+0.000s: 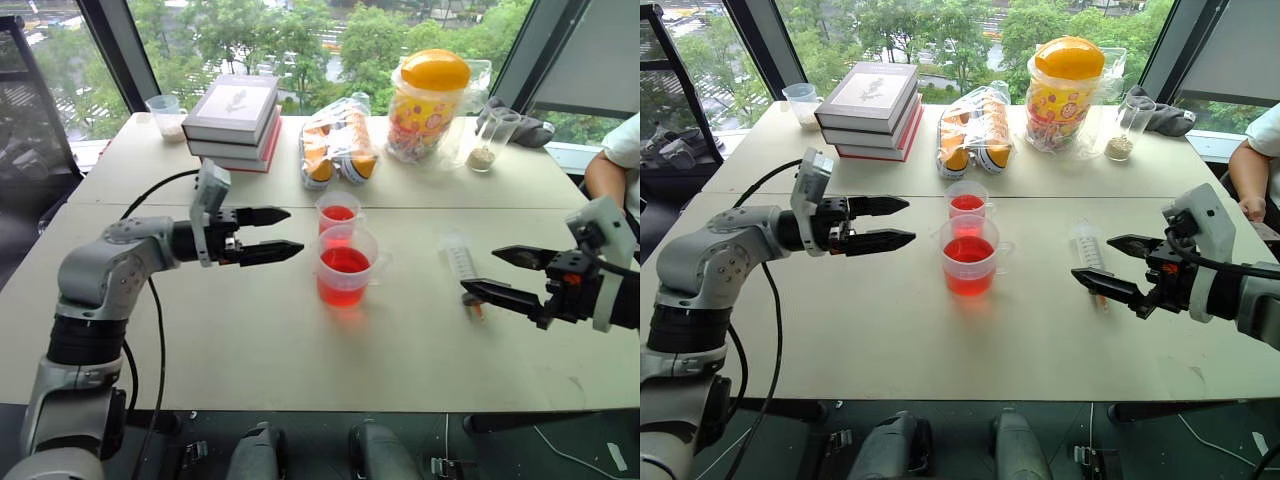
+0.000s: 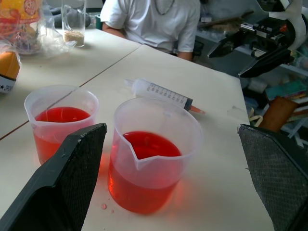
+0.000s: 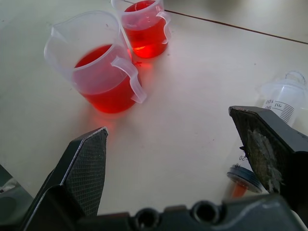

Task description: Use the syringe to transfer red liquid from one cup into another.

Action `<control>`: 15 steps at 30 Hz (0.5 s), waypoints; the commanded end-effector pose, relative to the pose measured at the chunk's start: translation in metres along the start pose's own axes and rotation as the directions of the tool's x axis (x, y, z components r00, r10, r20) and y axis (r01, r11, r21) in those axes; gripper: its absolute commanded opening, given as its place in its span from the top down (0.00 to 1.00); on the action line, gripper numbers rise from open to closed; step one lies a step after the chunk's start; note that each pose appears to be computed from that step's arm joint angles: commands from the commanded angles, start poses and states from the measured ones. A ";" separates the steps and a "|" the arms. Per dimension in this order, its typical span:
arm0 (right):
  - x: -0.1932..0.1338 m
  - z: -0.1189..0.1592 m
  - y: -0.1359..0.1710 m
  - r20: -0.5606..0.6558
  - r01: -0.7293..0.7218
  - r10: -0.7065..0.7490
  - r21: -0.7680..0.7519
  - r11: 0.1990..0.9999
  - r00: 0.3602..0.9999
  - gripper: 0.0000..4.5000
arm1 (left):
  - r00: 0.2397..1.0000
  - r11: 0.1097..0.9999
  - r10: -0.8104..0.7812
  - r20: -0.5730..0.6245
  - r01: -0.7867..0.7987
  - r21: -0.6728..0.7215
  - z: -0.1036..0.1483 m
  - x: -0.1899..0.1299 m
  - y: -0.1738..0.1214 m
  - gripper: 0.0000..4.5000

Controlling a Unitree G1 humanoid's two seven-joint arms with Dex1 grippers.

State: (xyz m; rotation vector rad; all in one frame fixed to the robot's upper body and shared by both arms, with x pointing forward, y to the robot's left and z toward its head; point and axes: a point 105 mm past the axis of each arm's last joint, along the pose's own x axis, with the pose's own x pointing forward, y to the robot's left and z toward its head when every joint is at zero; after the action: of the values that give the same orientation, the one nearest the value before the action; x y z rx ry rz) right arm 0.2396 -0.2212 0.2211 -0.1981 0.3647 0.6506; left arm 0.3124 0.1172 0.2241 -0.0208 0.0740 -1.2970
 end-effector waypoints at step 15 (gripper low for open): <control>-0.014 0.004 -0.019 -0.045 0.112 -0.114 -0.044 0.993 0.992 0.02 | 0.997 0.998 -0.037 0.066 0.034 0.053 0.016 0.010 -0.001 0.00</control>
State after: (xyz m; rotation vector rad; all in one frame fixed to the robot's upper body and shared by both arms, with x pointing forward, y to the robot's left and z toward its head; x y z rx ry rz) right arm 0.2394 -0.2363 0.2241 -0.2408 0.3990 0.5818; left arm 0.3176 0.1094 0.2303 -0.0435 0.0313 -1.3148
